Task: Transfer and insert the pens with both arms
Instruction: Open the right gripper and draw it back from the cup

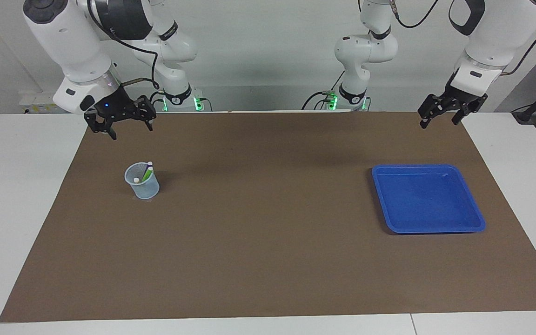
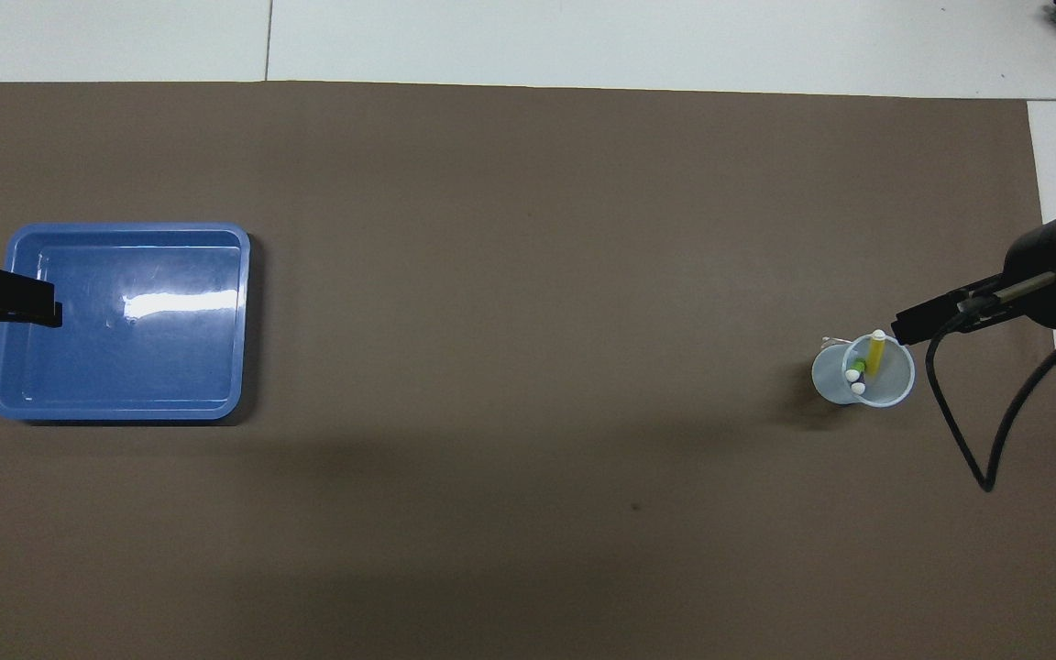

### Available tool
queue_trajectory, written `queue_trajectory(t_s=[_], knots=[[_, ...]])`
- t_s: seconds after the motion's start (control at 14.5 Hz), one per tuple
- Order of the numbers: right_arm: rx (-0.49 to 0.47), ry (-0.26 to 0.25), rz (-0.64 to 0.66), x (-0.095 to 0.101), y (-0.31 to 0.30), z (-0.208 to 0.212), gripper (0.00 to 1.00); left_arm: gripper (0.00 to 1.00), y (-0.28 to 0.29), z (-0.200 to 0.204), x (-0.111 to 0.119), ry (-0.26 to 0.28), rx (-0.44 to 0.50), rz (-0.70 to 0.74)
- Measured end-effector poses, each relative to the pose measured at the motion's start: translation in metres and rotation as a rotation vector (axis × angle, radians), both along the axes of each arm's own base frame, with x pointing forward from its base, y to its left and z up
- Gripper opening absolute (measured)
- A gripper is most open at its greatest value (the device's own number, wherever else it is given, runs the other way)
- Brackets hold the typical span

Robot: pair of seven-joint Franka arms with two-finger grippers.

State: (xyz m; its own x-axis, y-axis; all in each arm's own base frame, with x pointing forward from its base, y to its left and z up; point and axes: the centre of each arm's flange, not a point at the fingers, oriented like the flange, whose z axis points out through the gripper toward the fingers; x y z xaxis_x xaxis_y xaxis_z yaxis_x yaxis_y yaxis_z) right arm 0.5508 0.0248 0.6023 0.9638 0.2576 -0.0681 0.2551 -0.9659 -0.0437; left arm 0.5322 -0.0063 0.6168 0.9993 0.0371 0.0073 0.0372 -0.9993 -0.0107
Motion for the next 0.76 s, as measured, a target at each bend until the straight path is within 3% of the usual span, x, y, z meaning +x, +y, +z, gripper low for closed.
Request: queue_trajectory(t_s=[0.76], knots=[[-0.031, -0.004, -0.017, -0.0007, -0.0081, 0.0028, 1.0, 1.0, 0.0039, 0.0001, 0.0, 0.0, -0.019, 0.011]])
